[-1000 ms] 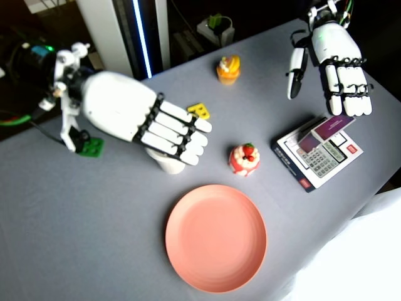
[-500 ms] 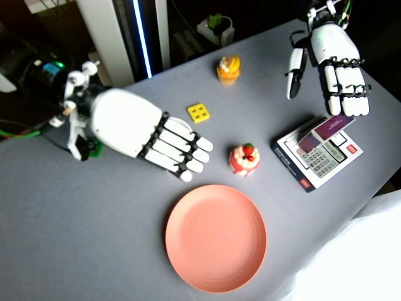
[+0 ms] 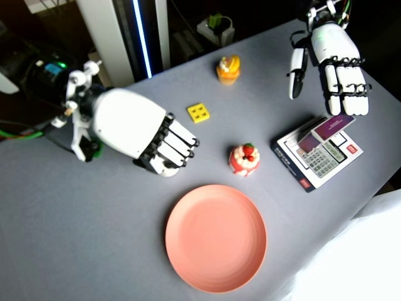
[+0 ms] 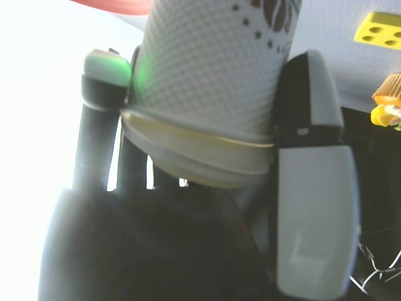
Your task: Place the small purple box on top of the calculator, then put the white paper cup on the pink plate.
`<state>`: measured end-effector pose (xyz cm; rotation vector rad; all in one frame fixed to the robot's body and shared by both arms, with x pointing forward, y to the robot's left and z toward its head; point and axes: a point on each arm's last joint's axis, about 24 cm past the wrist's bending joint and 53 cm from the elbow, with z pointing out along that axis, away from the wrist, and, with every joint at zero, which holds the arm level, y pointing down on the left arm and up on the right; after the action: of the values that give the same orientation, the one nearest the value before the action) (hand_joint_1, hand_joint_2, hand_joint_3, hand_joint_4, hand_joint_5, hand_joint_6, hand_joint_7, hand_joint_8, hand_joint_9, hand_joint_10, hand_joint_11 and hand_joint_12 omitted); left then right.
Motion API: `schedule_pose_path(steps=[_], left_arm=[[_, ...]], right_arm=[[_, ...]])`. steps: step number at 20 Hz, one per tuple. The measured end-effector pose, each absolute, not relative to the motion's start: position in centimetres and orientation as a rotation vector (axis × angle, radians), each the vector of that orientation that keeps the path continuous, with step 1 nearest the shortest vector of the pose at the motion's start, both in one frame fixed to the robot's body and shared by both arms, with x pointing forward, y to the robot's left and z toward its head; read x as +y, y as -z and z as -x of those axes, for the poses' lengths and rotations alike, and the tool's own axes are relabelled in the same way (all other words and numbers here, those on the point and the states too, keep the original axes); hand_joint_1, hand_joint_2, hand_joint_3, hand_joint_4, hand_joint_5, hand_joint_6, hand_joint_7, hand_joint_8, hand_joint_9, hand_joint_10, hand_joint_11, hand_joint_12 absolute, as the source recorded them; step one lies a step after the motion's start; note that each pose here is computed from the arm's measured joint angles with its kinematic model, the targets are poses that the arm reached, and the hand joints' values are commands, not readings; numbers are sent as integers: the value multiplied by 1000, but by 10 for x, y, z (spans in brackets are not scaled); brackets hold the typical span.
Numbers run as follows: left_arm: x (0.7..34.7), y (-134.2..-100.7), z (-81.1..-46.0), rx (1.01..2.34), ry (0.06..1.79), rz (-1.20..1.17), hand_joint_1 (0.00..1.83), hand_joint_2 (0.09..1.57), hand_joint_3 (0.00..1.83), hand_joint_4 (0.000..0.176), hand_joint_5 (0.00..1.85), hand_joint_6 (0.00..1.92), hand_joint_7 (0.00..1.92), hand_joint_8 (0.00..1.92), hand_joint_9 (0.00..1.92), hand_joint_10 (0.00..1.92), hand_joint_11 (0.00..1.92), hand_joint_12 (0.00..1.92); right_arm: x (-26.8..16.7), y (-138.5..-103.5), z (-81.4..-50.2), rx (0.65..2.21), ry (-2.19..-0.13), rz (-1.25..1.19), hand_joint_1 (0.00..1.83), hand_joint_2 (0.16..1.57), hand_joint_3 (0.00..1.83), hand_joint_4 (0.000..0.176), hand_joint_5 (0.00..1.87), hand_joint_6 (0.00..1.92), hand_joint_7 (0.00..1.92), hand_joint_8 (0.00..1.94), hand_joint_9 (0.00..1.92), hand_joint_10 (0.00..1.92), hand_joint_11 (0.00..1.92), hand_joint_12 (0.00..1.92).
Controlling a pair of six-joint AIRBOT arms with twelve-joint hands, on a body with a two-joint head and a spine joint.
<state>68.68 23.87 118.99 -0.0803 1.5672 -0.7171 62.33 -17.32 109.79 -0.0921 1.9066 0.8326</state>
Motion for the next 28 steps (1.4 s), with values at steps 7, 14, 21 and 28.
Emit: schedule_pose_path(steps=[7, 14, 21, 28], left_arm=[[239, -1189, -686, 1569, 716, 81, 829, 1209, 1, 35, 51, 0, 0, 0, 0, 0, 0, 259], [238, -1188, -685, 1570, 721, 80, 813, 1216, 0, 27, 33, 0, 0, 0, 0, 0, 0, 245], [235, -1188, -683, 1568, 727, 75, 809, 1208, 0, 21, 48, 1, 0, 0, 0, 0, 0, 296], [235, -1190, -683, 1557, 730, 73, 846, 1227, 1, 56, 23, 1, 0, 0, 0, 0, 0, 84]], right_arm=[[-168, -1130, -639, 1810, -860, 86, 1160, 1304, 5, 0, 585, 1415, 705, 1684, 816, 1921, 986, 1921], [-171, -1161, -661, 1719, -852, 79, 1093, 1326, 2, 18, 602, 1565, 608, 1592, 495, 1731, 561, 1921], [-168, -1176, -701, 1679, -821, 19, 1307, 1250, 1, 0, 290, 849, 699, 1470, 350, 1605, 88, 1921], [-170, -1167, -728, 1715, -777, -40, 1288, 1277, 0, 0, 274, 1070, 656, 1529, 555, 1740, 594, 1921]])
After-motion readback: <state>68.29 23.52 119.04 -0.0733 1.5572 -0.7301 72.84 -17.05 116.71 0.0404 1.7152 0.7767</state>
